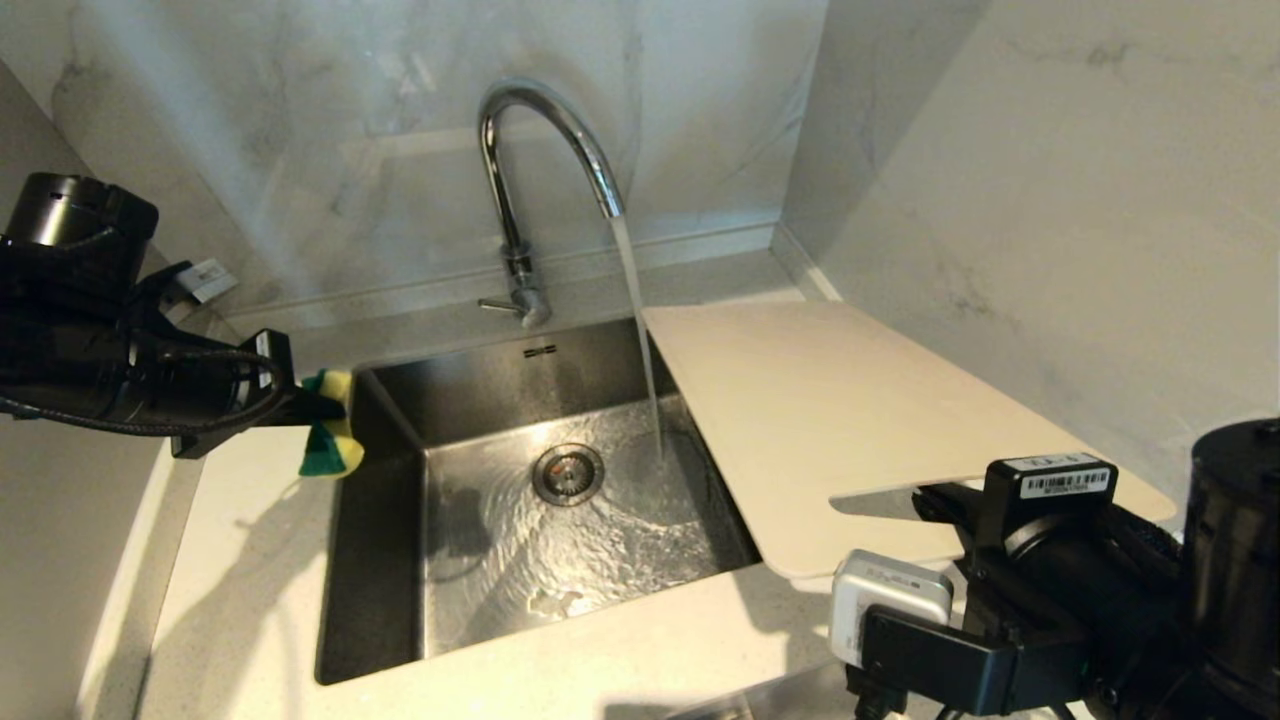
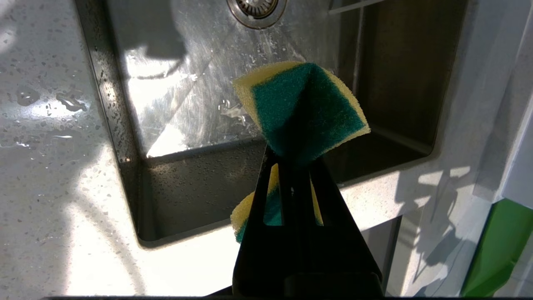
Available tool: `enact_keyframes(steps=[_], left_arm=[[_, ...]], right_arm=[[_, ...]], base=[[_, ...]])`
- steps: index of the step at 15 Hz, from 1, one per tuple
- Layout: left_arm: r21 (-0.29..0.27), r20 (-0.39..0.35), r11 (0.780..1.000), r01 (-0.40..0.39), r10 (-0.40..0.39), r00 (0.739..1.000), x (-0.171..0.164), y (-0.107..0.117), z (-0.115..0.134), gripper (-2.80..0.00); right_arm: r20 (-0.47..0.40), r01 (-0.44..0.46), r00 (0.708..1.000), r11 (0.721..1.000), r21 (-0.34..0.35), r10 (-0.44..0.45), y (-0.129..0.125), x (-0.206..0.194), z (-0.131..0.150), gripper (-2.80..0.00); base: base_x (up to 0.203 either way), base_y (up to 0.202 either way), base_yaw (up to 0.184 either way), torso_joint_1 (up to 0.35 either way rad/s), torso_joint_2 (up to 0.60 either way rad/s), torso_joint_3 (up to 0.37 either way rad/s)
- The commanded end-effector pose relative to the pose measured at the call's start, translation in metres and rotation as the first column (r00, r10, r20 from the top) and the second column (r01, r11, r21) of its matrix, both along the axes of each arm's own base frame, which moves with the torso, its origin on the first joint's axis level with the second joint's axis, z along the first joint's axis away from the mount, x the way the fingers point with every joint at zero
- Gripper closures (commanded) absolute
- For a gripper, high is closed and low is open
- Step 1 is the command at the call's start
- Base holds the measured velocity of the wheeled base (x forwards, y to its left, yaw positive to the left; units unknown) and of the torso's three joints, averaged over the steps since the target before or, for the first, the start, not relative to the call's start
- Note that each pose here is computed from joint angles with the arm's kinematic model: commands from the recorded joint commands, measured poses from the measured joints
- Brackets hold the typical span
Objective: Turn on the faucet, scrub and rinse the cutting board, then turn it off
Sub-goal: Put down the cutting board
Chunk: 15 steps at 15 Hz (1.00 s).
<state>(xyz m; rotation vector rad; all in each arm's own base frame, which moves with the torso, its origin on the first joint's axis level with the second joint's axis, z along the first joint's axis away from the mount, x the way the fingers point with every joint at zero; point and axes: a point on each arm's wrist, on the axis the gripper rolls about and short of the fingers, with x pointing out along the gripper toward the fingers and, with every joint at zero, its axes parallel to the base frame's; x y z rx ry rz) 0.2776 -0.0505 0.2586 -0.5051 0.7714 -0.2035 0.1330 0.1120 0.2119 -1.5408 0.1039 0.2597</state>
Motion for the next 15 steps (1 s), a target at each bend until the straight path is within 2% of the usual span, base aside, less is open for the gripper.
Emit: enact_keyframes(steps=[1,6,9,15], left_arm=[[-0.001,-0.014,1.0,-0.001,0.001,1.0,0.002,0.0,-0.003,0.0],[0.003,-0.033,1.0,0.0,0.0,0.999,0.008,-0.001,-0.009,0.0],[0.003,-0.052,1.0,0.001,0.0,0.999,0.012,-0.002,-0.015,0.0],[0.0,-0.06,1.0,0.004,-0.004,0.998,0.014,-0.002,-0.017,0.0]], right_arm=[[-0.038,0.005,0.999,0.999,-0.034,-0.007,-0.003,-0.002,-0.015,0.0],[-0.112,0.001,0.994,0.998,-0.066,-0.008,-0.009,-0.009,-0.041,0.0],[-0.203,-0.037,0.979,0.997,-0.063,0.023,-0.019,-0.019,-0.067,0.0],[-0.3,-0.043,0.954,0.995,-0.093,0.013,-0.029,-0.019,-0.089,0.0]], base=[[0.0,0.0,0.0,0.0,0.0,0.0],[0.0,0.0,0.0,0.0,0.0,0.0],[0.0,0.0,0.0,0.0,0.0,0.0],[0.0,0.0,0.0,0.0,0.0,0.0]])
